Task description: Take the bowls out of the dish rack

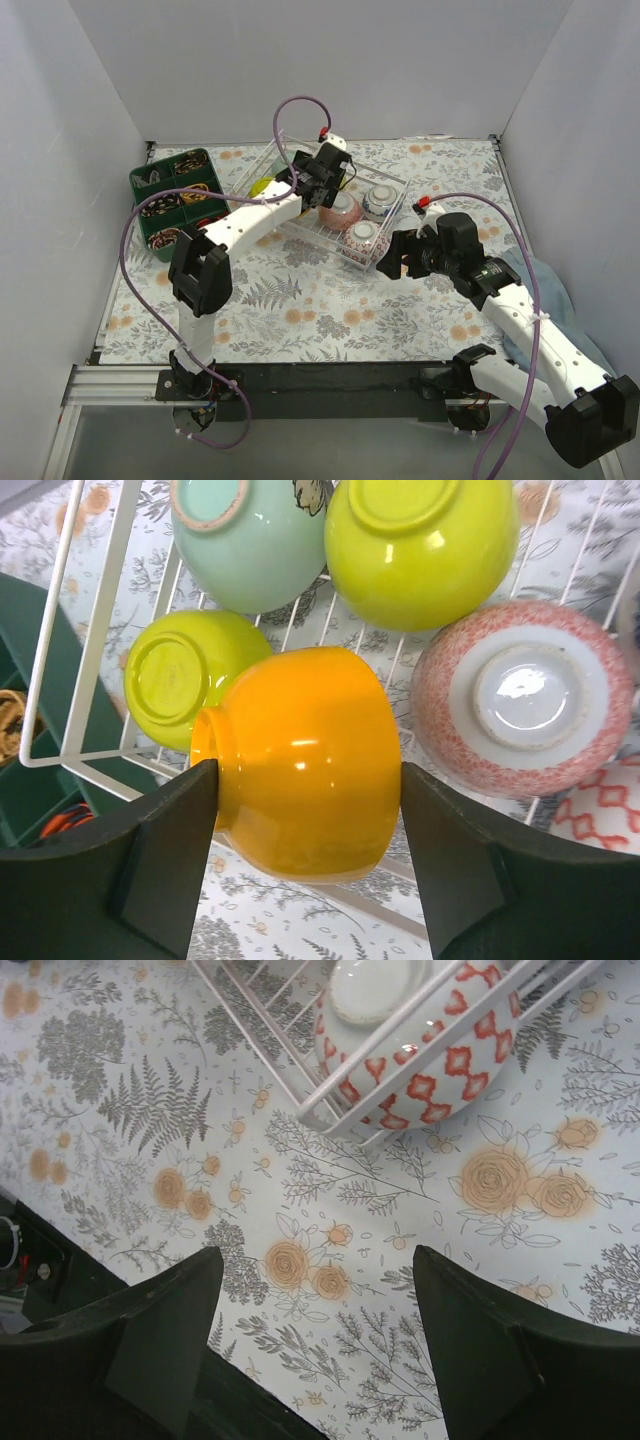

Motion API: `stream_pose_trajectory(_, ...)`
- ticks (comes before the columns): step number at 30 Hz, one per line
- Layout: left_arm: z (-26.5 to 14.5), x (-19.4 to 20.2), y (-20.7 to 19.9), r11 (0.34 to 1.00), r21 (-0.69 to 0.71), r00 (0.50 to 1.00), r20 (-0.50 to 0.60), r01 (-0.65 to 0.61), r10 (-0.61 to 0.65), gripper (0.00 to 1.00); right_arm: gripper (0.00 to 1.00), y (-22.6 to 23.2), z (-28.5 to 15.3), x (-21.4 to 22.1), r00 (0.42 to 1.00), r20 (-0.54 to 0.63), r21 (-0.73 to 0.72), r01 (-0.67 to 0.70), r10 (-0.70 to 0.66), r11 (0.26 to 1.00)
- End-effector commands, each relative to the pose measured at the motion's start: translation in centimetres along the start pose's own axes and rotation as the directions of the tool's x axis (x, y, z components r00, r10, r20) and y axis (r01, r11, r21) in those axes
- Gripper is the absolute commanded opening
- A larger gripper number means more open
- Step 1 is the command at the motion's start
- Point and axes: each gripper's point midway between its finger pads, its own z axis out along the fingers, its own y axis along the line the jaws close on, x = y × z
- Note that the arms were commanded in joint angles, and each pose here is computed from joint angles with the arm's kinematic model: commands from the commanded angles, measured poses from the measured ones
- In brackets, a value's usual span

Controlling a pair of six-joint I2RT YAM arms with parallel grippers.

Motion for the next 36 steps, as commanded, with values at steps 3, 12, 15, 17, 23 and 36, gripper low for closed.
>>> stream_pose_trajectory(3, -4.3, -4.5, 2.1, 0.941, 0.178, 0.950, 0.073, 0.287, -0.303, 0.04, 0.85, 4.6, -0.8, -5.0, 0.986, 0.153, -0.199, 0.100, -0.069, 0.975)
stream_pose_trajectory(12, -8.5, -6.8, 1.2, 0.759, 0.417, 0.839, -0.012, 0.499, -0.544, 0.03, 0.86, 7.7, -0.1, -9.2, 0.965, 0.240, -0.323, 0.185, -0.109, 0.928)
stream_pose_trajectory(15, -10.3, -7.1, 0.3, 0.673, 0.495, 0.795, -0.062, 0.550, -0.604, 0.02, 0.85, 8.6, 0.2, -11.0, 0.954, 0.275, -0.347, 0.217, -0.122, 0.912)
stream_pose_trajectory(17, -12.0, -7.7, 0.0, 0.594, 0.545, 0.749, -0.101, 0.592, -0.654, 0.02, 0.84, 9.3, 0.5, -12.2, 0.943, 0.306, -0.370, 0.244, -0.130, 0.896)
stream_pose_trajectory(23, -15.1, -7.2, -2.3, 0.367, 0.637, 0.645, -0.276, 0.678, -0.713, 0.01, 0.84, 10.4, 1.9, -13.7, 0.933, 0.328, -0.393, 0.278, -0.149, 0.877)
stream_pose_trajectory(36, -17.2, -6.1, -3.9, 0.143, 0.668, 0.536, -0.430, 0.730, -0.726, 0.00, 0.58, 13.0, 4.0, -13.3, 0.930, 0.309, -0.456, 0.329, -0.200, 0.827)
